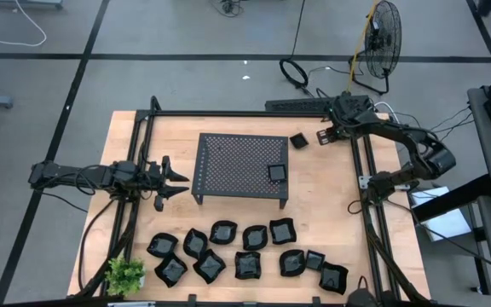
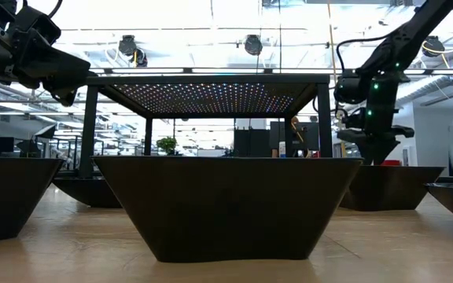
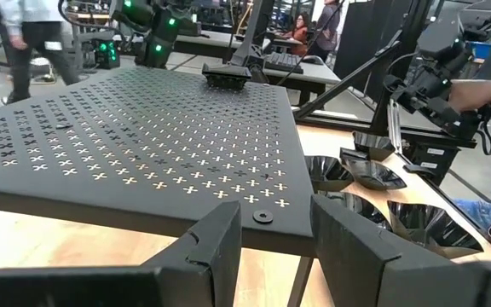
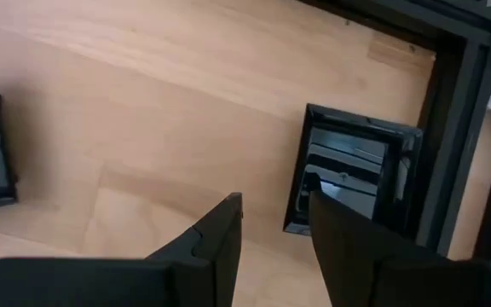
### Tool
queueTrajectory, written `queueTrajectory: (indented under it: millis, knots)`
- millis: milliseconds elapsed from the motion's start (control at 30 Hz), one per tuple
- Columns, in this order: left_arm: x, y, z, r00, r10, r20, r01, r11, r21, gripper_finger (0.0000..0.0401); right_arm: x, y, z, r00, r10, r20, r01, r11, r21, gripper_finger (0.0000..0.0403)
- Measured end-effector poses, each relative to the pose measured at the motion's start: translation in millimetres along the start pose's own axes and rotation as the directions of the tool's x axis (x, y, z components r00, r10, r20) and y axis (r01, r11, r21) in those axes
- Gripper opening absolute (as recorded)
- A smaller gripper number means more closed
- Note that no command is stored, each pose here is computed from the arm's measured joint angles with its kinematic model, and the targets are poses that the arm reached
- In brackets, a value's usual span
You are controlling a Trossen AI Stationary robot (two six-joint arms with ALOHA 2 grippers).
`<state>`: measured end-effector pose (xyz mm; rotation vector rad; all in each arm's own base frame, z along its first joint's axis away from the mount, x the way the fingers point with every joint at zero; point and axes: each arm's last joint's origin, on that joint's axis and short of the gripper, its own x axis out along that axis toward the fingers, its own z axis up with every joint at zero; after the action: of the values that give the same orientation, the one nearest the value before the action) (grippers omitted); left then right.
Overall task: Pick & Place Mini shaped plates
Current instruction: Stack the square plate onto the stacked square plate on the shelf
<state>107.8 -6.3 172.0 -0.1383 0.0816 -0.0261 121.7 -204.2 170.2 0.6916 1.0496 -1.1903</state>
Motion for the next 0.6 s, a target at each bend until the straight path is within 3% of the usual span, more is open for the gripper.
queueTrajectory:
  millis: [600]
  knots:
    - [0.0,0.0,0.0,1.0,0.0,0.0,0.0,1.0,0.0,0.0145,20.3,6.2,-1.4,0.996,-0.075,-0.047,0.075,0.997,0.006,0.0128]
